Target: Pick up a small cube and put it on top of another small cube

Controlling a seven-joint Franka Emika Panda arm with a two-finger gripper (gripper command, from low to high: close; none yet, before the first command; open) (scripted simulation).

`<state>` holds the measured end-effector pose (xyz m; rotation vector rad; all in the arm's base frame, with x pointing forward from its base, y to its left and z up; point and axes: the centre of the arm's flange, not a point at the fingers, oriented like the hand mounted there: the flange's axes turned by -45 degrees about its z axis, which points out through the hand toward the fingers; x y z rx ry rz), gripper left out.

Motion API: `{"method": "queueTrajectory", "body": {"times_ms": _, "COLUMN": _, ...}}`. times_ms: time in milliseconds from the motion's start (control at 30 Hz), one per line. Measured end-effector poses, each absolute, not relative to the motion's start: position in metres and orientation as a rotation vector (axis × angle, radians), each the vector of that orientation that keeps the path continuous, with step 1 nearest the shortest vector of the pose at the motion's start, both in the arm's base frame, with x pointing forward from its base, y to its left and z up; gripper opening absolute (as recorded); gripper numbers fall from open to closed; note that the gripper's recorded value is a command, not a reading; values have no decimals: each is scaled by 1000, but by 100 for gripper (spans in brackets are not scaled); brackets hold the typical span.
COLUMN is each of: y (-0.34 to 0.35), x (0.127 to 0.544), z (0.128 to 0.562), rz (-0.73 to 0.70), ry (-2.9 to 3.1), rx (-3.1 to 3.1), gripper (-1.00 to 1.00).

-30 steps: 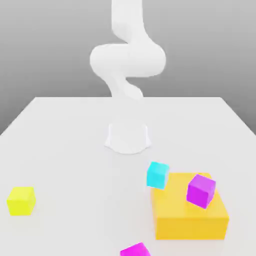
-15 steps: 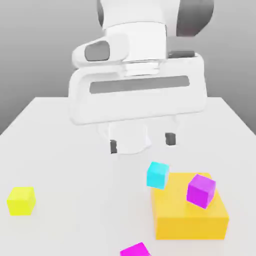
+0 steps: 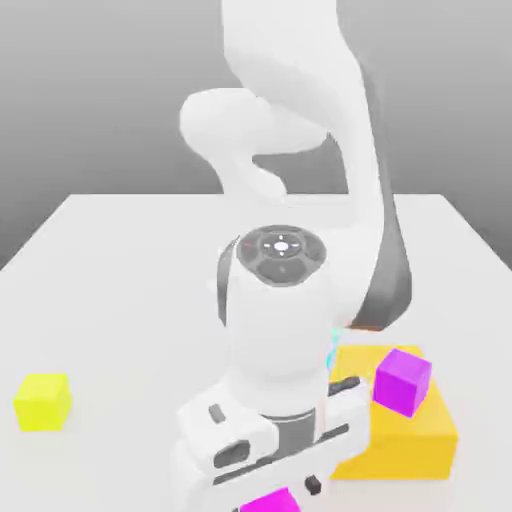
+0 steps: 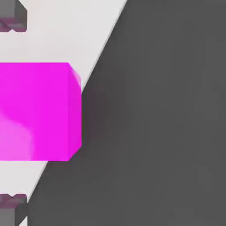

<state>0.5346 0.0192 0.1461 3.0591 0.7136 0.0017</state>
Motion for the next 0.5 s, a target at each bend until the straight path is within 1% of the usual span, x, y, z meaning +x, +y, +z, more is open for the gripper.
{"method": "queueTrajectory", "body": {"times_ms": 33, "y": 19, "x": 534, "z": 138, "rz": 1, "ry": 714, "rx": 3059, "gripper": -100}}
{"method": "queueTrajectory", "body": {"times_ms": 233, "y": 19, "x": 534, "z": 134, "rz": -1, "ry": 714, "rx": 3060, "gripper": -100}}
{"method": "queueTrajectory", "body": {"times_ms": 267, "y": 19, "x": 534, "z": 139, "rz": -1, "ry": 714, "rx": 3059, "gripper": -100}}
{"method": "queueTrajectory", "body": {"times_ms": 400, "y": 20, "x": 534, "z": 189, "rz": -1, "ry": 716, "rx": 3060, "gripper": -100}}
{"method": "queueTrajectory", "body": {"times_ms": 500, "y": 50, "x": 520, "z": 222, "rz": -1, "ry": 822, "rx": 3051, "gripper": -100}}
